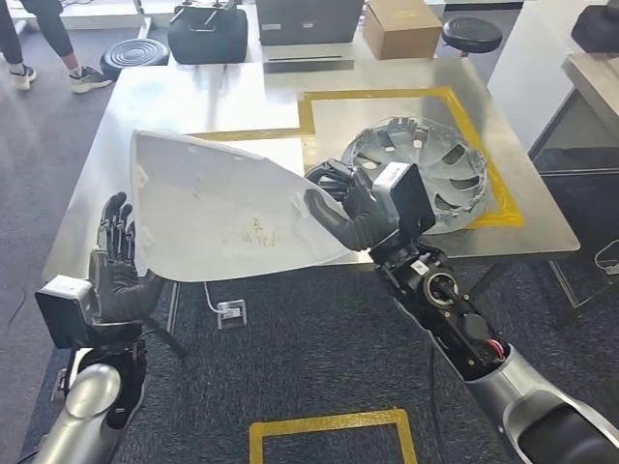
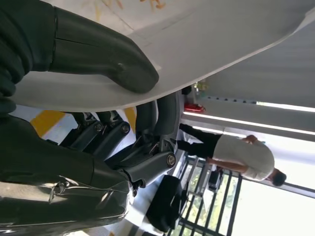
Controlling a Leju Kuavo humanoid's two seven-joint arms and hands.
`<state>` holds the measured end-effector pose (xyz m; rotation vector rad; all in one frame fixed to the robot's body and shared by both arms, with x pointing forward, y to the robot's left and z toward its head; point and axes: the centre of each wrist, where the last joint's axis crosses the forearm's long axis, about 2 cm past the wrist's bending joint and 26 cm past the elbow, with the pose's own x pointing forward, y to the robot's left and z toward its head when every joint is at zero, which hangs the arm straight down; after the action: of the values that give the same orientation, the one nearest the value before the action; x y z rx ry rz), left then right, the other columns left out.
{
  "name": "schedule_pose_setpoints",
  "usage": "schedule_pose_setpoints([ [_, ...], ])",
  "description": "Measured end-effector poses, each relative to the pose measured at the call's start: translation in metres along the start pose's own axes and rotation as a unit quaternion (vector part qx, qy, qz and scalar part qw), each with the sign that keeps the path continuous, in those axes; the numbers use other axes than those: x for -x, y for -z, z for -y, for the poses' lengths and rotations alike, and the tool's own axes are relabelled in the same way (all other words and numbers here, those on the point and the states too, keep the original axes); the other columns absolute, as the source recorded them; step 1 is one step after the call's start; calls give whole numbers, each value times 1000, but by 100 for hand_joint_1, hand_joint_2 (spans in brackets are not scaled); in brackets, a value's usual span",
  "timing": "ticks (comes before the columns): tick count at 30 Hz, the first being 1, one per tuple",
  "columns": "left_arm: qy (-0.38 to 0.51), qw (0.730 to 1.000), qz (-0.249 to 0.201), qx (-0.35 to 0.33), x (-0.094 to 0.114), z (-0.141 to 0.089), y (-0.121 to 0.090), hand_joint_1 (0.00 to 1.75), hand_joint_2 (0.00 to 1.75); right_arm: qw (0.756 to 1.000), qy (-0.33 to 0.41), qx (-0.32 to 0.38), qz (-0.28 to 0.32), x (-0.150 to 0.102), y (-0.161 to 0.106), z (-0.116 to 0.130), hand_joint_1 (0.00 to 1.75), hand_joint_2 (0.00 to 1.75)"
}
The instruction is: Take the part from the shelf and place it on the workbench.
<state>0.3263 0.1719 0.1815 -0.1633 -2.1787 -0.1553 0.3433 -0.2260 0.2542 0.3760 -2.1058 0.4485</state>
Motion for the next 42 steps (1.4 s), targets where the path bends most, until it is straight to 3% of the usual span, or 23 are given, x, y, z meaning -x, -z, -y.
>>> schedule_pose_setpoints([
  [13,6,1000,2,3,0,0,-1,0,175,999,-7,11,-32,28,8,19,175,175],
  [19,13,1000,17,7,-3,-1,4,0,175,1000,-28,7,-2,27,34,28,175,175],
  [26,36,998,51,9,-4,-2,6,0,175,999,-29,2,-19,53,53,31,175,175],
  [32,40,997,73,8,-8,-1,13,0,175,999,-35,6,-35,59,70,41,175,175],
  [42,41,995,85,5,-11,1,17,0,175,996,-38,11,-75,73,71,46,175,175],
])
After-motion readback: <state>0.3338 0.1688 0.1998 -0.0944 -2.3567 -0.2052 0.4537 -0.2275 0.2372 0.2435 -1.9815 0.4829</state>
